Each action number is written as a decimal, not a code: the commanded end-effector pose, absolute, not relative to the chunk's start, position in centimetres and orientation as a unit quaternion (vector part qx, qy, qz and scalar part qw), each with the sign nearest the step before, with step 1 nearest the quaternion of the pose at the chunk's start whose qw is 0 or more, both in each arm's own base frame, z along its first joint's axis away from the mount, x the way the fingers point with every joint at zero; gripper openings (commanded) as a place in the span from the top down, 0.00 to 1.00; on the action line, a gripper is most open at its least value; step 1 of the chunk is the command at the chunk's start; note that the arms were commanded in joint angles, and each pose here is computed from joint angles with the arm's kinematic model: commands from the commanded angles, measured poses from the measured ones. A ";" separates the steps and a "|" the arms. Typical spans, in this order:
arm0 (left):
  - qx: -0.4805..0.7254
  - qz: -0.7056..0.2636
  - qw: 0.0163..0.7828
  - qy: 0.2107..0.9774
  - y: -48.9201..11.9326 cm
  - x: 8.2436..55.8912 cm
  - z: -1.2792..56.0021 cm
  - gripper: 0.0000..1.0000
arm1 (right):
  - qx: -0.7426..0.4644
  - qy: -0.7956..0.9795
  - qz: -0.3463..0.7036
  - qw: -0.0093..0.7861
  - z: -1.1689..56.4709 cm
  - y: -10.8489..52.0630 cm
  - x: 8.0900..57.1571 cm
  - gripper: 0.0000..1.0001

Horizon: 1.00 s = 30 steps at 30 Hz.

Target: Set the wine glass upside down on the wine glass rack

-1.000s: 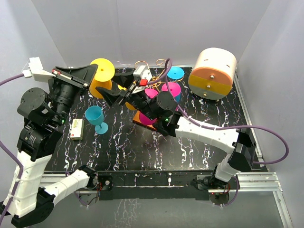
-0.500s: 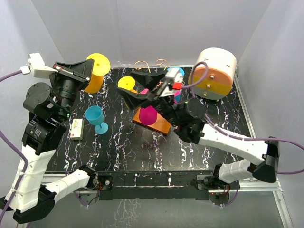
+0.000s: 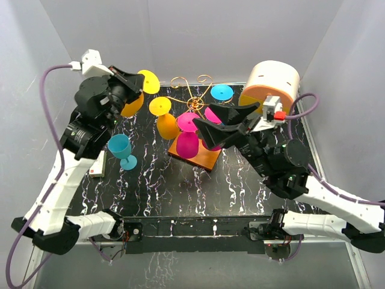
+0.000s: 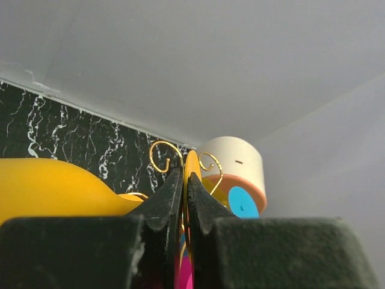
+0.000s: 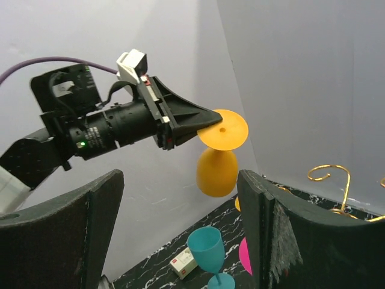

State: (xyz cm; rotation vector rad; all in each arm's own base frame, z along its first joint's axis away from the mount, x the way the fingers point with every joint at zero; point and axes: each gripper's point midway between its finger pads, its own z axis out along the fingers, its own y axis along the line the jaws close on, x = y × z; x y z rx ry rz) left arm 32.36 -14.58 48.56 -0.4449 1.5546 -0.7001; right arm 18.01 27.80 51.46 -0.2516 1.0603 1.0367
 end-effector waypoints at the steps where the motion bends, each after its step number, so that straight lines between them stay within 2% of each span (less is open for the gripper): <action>1: -0.167 -0.303 0.646 0.680 -15.4 33.4 49.2 1.00 | -0.089 0.516 0.469 0.711 50.1 25.9 17.8 0.26; 12: -0.090 -0.337 0.610 0.712 -18.6 38.5 44.8 1.00 | -0.066 0.565 0.452 0.687 46.3 24.2 18.0 0.26; 30: -0.037 -0.415 0.560 0.716 -22.8 39.6 41.6 1.00 | -0.053 0.595 0.465 0.653 43.5 25.9 18.4 0.27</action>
